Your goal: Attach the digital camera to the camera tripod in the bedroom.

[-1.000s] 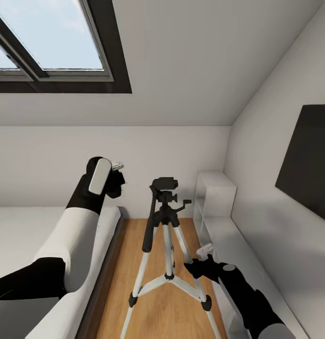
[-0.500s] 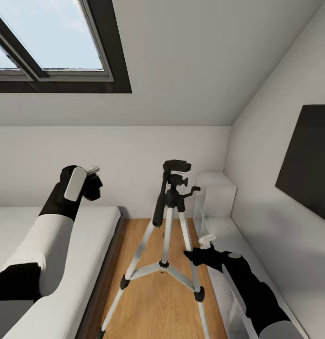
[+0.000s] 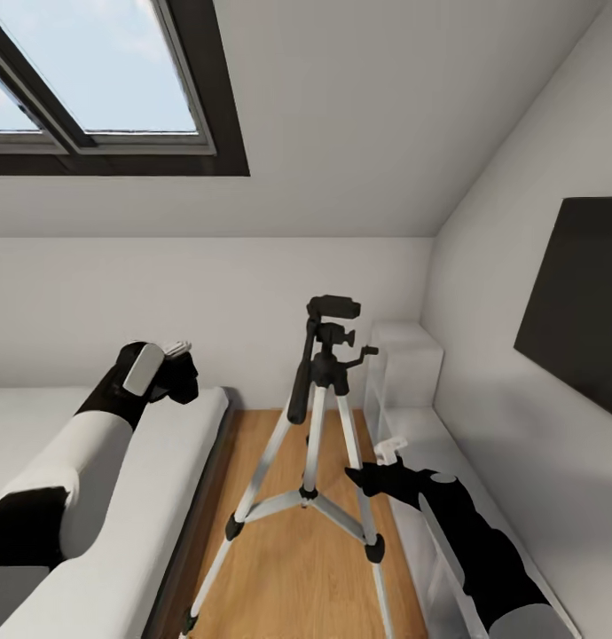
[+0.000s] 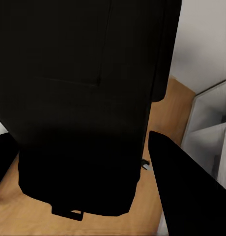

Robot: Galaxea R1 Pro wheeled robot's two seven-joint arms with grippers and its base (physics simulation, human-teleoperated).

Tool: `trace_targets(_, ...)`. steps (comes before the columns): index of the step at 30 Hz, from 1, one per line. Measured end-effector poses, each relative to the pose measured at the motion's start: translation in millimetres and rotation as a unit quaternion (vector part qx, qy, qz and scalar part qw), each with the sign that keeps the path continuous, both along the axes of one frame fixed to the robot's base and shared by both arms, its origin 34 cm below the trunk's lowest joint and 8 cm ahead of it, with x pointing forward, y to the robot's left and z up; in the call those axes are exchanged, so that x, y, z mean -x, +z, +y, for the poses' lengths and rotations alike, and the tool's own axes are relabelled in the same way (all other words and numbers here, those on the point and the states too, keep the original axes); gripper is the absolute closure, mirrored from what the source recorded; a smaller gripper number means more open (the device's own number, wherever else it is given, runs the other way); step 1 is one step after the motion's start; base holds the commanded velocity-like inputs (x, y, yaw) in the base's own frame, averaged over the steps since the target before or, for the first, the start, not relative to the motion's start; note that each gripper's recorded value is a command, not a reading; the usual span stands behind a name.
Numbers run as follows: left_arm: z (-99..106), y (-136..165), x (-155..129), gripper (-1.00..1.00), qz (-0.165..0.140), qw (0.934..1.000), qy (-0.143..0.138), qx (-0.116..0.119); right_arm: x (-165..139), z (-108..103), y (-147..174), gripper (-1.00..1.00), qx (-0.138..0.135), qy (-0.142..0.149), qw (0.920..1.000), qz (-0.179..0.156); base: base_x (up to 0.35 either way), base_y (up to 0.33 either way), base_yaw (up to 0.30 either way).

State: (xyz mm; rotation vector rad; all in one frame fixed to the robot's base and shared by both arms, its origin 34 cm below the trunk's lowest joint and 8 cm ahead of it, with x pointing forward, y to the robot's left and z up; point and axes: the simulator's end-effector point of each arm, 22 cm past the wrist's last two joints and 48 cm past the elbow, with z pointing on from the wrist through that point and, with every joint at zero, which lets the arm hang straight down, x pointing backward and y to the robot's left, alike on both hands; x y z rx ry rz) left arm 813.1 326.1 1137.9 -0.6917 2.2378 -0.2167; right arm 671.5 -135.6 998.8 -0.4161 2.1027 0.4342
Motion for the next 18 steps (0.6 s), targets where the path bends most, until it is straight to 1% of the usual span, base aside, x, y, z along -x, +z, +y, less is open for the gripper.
trace_targets(6, 8, -19, 5, 1.0, 0.018, 0.9998, 0.002, 0.005, 0, -1, -1, 1.0, 0.006, 0.0, 1.0, -0.001, -0.321, 0.084, 0.0)
trace_targets(18, 27, -16, 6, 1.0, 0.013, 0.9998, 0.014, -0.001, -1, -4, -2, 1.0, 0.015, -0.001, 0.9999, -0.004, -0.335, 0.114, 0.0)
